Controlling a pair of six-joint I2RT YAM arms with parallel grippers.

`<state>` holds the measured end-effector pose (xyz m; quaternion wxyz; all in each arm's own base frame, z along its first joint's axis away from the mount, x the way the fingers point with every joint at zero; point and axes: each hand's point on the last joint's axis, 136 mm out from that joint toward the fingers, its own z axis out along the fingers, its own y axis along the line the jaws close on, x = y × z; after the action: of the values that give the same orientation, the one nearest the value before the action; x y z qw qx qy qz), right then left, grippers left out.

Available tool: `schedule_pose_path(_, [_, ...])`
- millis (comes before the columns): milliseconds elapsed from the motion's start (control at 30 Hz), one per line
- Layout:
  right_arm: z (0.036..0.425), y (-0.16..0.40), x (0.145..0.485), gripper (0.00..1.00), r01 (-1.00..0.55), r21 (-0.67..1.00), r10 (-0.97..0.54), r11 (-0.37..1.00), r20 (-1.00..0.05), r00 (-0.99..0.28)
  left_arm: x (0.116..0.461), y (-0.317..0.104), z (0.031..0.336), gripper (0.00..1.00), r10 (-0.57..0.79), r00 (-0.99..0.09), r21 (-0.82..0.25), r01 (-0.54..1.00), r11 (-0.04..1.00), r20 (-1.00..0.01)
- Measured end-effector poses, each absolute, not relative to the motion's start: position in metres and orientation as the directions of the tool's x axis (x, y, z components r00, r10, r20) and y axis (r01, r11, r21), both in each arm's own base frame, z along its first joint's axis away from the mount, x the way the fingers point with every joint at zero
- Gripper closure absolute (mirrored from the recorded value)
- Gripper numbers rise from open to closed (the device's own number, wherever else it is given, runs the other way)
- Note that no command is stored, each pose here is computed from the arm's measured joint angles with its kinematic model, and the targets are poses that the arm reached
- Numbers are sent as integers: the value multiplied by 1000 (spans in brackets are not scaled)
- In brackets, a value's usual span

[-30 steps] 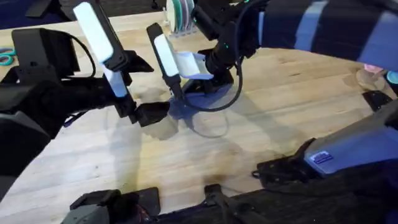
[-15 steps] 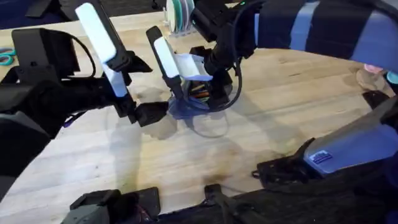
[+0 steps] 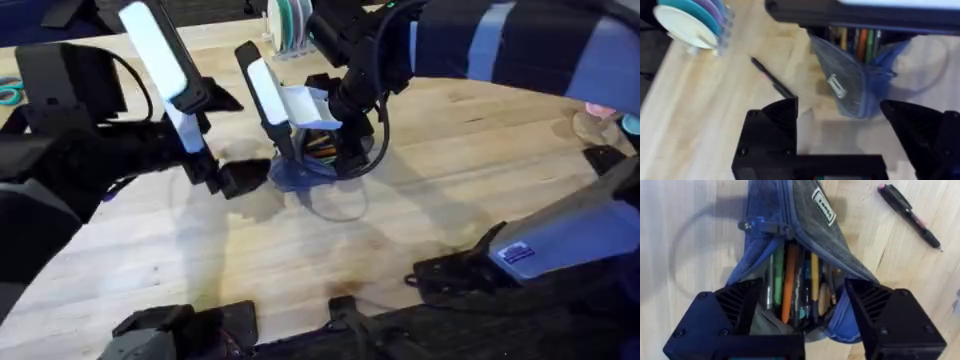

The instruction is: Unzip the bag, pick up the pens from the table one at a time and place them inside, then zip the bag closed.

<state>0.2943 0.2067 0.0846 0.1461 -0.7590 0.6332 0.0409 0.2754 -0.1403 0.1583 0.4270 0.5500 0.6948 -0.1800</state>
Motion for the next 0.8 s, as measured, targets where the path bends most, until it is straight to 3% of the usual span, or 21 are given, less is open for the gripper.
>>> schedule_pose_path(300, [137,205,292,4,-970,-243,-939,30,-339,56,310,-129,178,10,534,-206,153,820,551,-820])
schedule_pose_path(800, [225,196,276,4,-901,-349,-853,257,-521,-41,381,-164,172,10,514,-396,58,747,662,-761])
